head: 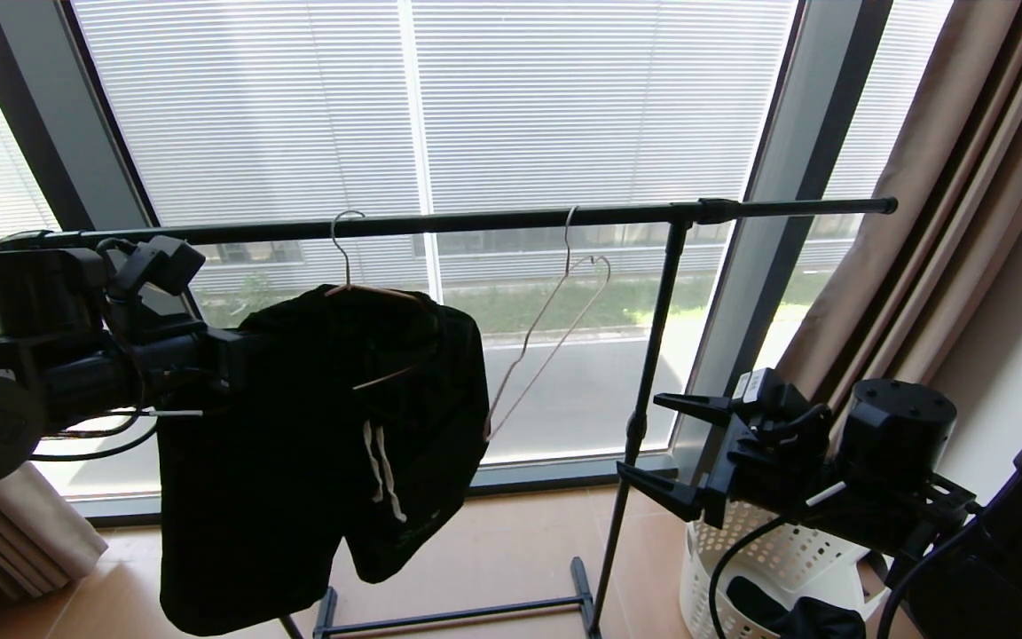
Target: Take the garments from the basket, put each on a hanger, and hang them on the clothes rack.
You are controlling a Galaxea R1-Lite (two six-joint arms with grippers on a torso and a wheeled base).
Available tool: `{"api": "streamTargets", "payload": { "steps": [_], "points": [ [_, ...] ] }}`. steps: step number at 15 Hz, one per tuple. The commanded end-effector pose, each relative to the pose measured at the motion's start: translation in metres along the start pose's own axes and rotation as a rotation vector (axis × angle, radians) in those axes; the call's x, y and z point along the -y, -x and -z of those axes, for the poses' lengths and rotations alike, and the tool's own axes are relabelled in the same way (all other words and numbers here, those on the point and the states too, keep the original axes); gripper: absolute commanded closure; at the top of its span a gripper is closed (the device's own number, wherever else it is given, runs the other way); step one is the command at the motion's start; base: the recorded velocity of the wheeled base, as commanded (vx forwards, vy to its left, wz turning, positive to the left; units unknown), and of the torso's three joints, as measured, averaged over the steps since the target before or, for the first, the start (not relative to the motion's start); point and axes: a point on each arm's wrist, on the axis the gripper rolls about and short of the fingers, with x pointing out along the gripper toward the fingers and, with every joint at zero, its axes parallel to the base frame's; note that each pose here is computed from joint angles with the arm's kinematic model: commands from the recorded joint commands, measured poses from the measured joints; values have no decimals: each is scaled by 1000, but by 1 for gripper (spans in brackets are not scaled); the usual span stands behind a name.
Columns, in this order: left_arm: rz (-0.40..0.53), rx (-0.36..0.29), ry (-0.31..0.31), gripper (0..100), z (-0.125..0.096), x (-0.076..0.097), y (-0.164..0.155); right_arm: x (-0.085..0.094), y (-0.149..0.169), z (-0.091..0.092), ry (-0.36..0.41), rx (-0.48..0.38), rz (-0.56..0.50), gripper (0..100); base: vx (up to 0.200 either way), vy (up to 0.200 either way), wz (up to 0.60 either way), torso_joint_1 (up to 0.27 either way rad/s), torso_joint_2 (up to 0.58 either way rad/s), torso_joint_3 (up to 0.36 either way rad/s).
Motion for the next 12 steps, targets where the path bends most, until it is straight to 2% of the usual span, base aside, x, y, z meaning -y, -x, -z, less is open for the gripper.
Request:
{"api": "streamTargets", "payload": {
  "steps": [1,3,7,8,12],
  "points": [
    [1,2,-3,0,-1,2,4,0,0,-1,1,2,0,0,0,0,0,0,0,0],
    [7,9,-8,0,-2,5,7,0,0,-1,1,2,0,0,0,0,0,0,0,0],
    [7,28,-13,0,-4,22,39,-4,3,-3,6,7,-5,0,0,0,0,0,0,0],
    [4,44,-16,0,-6,29,52,-16,12,-14,28,37,-15,0,0,0,0,0,0,0],
    [-7,65,-27,0,-1,49,91,-39,50,-39,67,94,65,0,0,0,0,0,0,0]
  ]
}}
